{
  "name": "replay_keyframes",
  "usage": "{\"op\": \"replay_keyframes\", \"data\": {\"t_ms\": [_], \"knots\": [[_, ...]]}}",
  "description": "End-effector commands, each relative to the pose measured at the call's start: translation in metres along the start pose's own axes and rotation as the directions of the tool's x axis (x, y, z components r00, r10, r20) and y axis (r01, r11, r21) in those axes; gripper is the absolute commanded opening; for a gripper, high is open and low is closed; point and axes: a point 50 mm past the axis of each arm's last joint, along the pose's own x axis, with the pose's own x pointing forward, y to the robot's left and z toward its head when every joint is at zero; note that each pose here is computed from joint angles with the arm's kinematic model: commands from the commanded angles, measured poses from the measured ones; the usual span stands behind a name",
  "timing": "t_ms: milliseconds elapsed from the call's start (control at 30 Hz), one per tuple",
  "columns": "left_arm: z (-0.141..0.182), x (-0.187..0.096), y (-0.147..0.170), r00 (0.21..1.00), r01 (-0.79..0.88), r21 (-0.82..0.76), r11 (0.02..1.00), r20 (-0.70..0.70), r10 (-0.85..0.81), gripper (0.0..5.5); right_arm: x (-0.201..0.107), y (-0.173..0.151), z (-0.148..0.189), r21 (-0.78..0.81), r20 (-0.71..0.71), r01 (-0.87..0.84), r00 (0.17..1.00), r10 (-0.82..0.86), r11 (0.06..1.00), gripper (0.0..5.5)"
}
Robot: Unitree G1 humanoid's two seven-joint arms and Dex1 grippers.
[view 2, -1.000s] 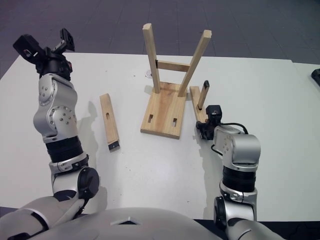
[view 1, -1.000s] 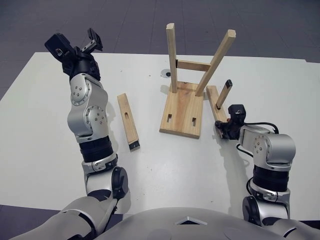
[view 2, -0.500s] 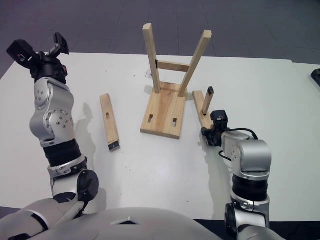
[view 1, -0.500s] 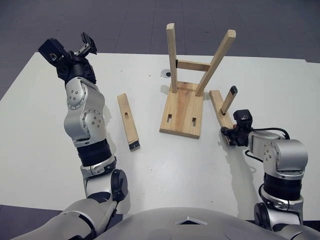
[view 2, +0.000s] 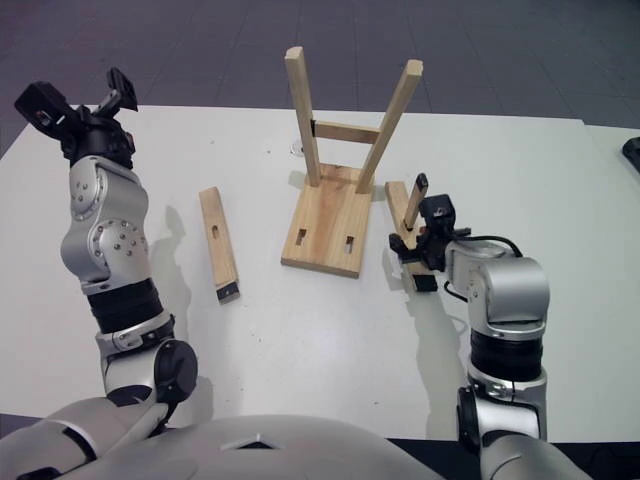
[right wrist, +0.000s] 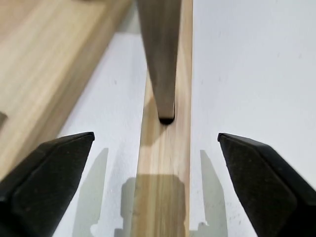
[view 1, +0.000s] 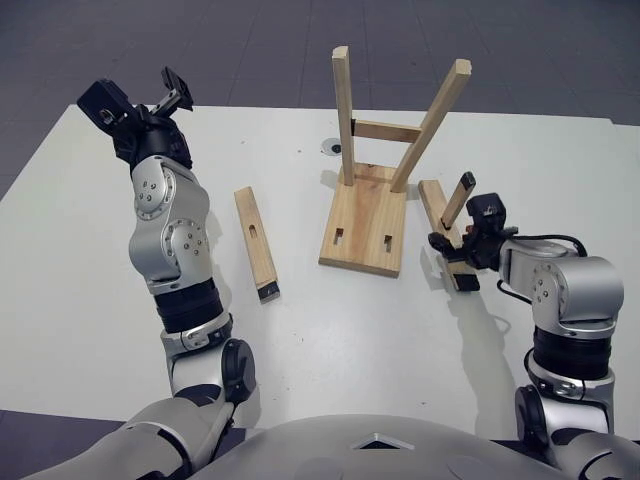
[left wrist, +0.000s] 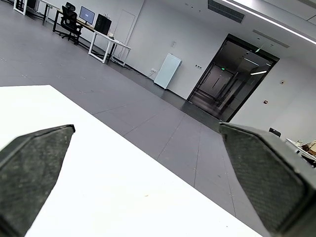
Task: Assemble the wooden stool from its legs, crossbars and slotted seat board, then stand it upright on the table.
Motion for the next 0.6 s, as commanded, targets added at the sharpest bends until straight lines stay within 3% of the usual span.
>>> {"op": "replay_keyframes", "data": {"t_ms": [33, 300, 600], "knots": [[0.000, 0.004, -0.003, 1.000, 0.029, 0.025, 0.999, -0.001, -0.029, 5.40, -0.009, -0.007, 0.034, -0.019, 0.202, -0.053, 0.978, 0.056, 0.998, 5.38], [-0.003, 0.010, -0.004, 0.999, 0.039, 0.029, 0.999, -0.013, -0.039, 5.40, -0.010, -0.002, 0.079, -0.002, 0.534, -0.084, 0.842, 0.072, 0.996, 5.38], [-0.010, 0.012, -0.007, 0.998, 0.053, 0.047, 0.997, -0.028, -0.052, 5.40, 0.036, 0.021, 0.052, 0.075, 0.520, -0.033, 0.854, -0.010, 0.997, 5.38]]}}
